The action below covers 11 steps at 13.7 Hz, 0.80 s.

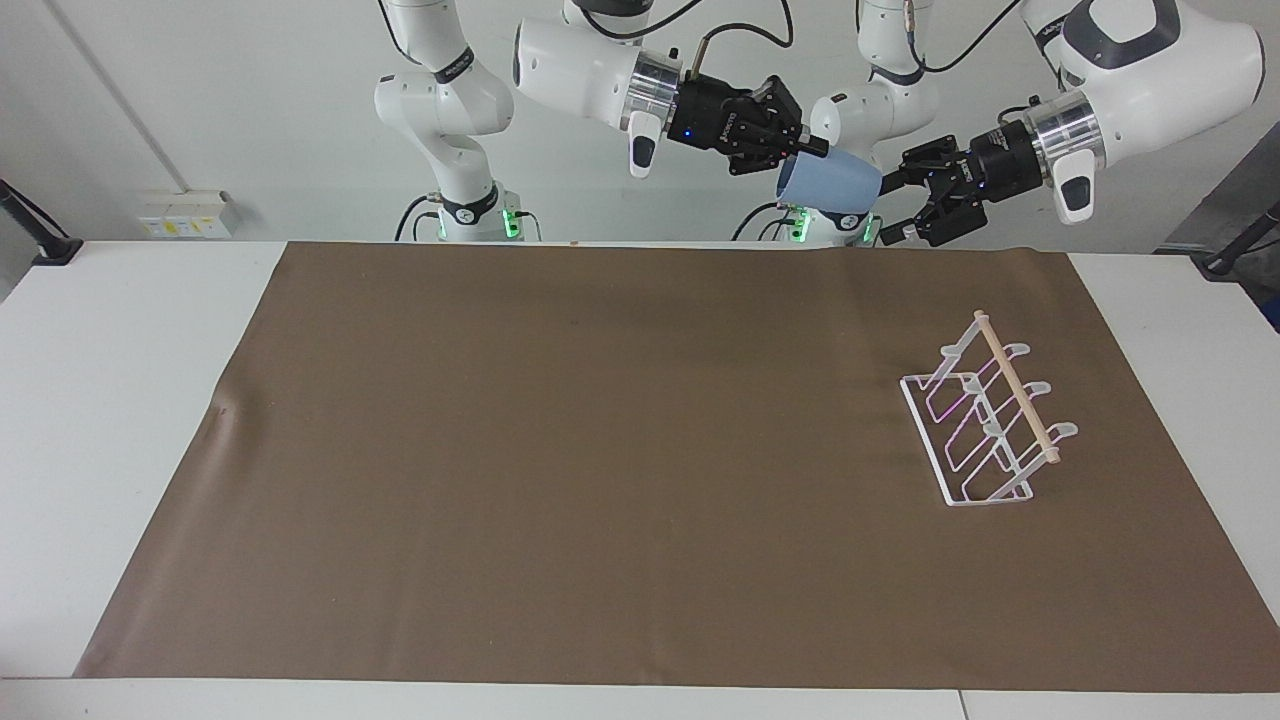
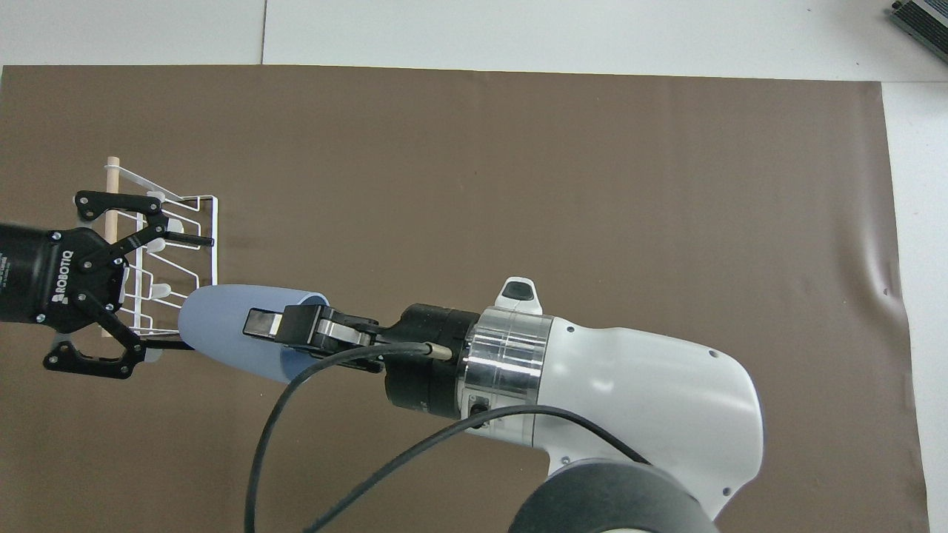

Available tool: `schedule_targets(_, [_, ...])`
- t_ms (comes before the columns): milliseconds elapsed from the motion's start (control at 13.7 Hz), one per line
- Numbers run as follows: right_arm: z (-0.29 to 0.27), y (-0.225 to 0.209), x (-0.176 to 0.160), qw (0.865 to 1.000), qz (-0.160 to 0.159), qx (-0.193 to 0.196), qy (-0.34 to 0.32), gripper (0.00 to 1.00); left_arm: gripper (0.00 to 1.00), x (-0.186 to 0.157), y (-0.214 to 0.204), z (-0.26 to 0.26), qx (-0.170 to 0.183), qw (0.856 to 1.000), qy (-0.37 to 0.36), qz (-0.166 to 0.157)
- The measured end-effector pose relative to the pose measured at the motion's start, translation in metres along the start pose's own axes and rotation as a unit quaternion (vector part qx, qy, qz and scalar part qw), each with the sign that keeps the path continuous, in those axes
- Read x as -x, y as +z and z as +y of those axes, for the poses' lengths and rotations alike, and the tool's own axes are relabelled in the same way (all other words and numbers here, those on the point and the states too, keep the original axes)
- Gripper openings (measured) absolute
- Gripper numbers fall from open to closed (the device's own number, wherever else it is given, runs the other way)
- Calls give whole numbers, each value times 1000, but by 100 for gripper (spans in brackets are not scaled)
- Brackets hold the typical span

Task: Hang cup on cup holder
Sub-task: 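Close the left gripper on the cup held by the right gripper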

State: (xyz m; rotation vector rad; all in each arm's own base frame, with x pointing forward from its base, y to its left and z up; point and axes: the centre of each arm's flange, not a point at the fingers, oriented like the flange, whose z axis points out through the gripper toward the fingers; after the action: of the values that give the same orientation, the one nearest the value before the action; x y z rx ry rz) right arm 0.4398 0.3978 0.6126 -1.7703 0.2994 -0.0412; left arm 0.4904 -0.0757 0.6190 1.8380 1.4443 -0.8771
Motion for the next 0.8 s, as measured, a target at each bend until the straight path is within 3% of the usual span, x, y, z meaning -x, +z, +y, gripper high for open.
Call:
schedule_targets(365, [0, 0, 0, 1000, 1, 0, 1, 6, 100, 27, 0, -14, -8, 1000, 12, 8])
schedule_targets(804, [0, 0, -1, 1000, 1, 0, 1, 6, 100, 30, 9, -18, -19, 1000, 13, 12])
